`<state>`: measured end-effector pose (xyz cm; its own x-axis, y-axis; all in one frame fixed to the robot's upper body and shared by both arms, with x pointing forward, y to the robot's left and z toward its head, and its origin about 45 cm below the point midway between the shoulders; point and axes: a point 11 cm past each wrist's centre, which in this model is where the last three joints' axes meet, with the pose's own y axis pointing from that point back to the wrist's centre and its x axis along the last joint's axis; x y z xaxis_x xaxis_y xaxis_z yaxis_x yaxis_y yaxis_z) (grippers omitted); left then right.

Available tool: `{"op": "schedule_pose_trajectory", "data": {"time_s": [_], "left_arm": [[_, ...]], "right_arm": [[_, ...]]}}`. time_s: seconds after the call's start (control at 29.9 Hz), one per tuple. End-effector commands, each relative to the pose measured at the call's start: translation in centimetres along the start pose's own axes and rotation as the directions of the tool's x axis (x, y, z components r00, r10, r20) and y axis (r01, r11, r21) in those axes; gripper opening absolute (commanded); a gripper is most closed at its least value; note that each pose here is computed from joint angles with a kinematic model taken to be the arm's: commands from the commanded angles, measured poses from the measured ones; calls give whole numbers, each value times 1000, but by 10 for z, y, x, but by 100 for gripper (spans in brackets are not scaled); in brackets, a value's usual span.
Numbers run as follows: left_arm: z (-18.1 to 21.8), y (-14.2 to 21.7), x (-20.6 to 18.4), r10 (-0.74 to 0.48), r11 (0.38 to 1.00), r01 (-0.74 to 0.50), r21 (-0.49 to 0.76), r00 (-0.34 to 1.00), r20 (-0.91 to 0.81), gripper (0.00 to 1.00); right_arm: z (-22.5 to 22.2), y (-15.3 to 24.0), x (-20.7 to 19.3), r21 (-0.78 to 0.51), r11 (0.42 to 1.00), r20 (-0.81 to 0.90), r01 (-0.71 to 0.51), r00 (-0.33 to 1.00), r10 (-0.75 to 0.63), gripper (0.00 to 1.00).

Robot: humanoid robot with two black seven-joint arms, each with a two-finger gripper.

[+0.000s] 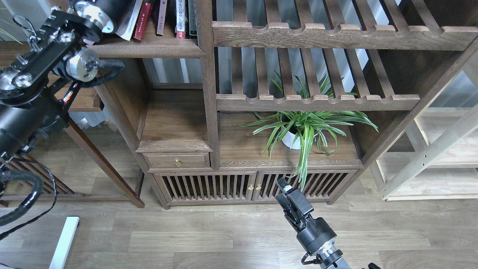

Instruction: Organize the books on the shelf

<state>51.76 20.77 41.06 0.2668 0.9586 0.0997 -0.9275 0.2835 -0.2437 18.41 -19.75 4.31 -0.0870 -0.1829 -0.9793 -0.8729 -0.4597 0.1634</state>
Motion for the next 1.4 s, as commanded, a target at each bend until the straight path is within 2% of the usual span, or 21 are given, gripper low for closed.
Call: {"op": "schedule_pose_trajectory", "data": {"time_s": [0.0,0.27,0.4,0.47,0.7,0.9,1.1,1.3,1.37], "left_arm": [[10,-1,3,32,999,-32,-22,999,4,59],[26,15,11,-2,999,3,-36,1000,27,64],[38,35,31,-18,999,20,-25,996,88,68],[48,44,38,-40,999,43,-29,994,103,72],[90,77,41,-173,980,182,-85,979,104,73],[86,103,35,-253,962,256,-93,967,43,79],[66,126,33,-360,931,355,-85,932,-39,85],[-7,174,26,-452,881,474,2,842,-295,92],[-37,193,26,-421,881,470,48,827,-372,97]], "right_arm": [[4,5,4,-2,1000,9,-14,1000,14,99],[-2,-2,1,9,1000,0,-2,1000,2,99],[-3,-7,-3,6,1000,-2,13,1000,-13,99],[-1,-9,-5,6,1000,1,19,1000,-19,99],[-3,-8,-6,3,1000,-7,21,1000,-21,99],[-1,-11,-9,-1,1000,-4,31,999,-31,99],[-6,-19,-24,-2,997,-16,79,997,-79,99],[-12,-27,-37,7,993,-26,120,992,-120,99],[-17,-28,-38,15,992,-32,125,992,-124,99]]}}
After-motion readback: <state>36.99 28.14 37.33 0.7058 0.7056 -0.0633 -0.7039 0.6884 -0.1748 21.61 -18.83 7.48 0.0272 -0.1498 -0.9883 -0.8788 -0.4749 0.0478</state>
